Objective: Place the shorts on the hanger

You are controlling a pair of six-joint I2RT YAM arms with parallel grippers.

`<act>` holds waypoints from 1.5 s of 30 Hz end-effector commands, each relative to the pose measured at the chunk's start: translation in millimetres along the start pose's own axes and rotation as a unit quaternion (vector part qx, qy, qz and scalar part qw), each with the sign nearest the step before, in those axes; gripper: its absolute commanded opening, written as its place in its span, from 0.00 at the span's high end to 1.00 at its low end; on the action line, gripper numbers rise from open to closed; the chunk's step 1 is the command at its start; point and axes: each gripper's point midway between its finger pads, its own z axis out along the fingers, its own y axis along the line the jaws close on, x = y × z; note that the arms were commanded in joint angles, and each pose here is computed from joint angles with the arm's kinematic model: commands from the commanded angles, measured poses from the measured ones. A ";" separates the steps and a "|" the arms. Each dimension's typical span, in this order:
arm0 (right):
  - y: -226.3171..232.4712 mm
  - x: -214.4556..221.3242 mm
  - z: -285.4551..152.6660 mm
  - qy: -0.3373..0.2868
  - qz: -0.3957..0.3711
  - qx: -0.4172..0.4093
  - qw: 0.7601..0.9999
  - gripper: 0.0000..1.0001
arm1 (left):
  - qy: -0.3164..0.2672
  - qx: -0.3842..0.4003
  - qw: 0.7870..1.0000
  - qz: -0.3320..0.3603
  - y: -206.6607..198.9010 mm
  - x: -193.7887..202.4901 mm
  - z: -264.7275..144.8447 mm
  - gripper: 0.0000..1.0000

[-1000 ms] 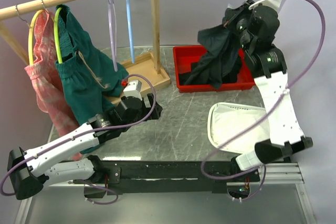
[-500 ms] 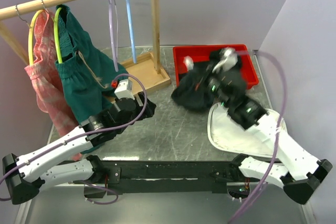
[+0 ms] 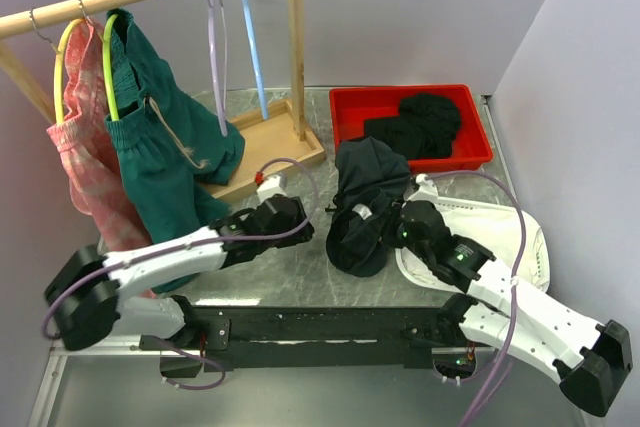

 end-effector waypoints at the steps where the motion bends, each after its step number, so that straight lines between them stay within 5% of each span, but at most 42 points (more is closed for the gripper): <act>1: 5.7 -9.6 -10.1 0.001 -0.024 0.007 1.000 0.53 | 0.051 0.050 0.997 -0.009 -35.9 13.9 13.8 0.39; 4: 13.9 -26.9 -19.4 -0.021 -0.037 -0.002 0.999 0.43 | 0.073 0.059 0.996 0.000 -39.4 29.1 21.4 0.39; 14: 6.3 -77.9 -5.6 -0.073 -0.082 0.090 0.990 0.40 | 0.131 0.087 0.987 0.013 -49.7 65.2 31.8 0.39; 32: -20.7 -94.3 73.9 -0.005 -0.115 0.150 0.982 0.34 | 0.130 0.056 0.989 0.031 -50.2 78.0 65.6 0.51; 36: -29.2 -76.0 81.8 0.029 -0.129 0.162 0.978 0.46 | 0.124 0.042 0.991 0.039 -42.6 76.8 66.5 0.59; 43: -44.5 -62.5 81.0 0.054 -0.145 0.184 0.971 0.57 | 0.084 -0.003 0.994 0.069 -24.8 57.2 66.3 0.91; 45: -45.5 -60.3 81.1 0.058 -0.147 0.184 0.970 0.66 | 0.076 -0.009 0.995 0.068 -20.7 50.2 62.2 0.97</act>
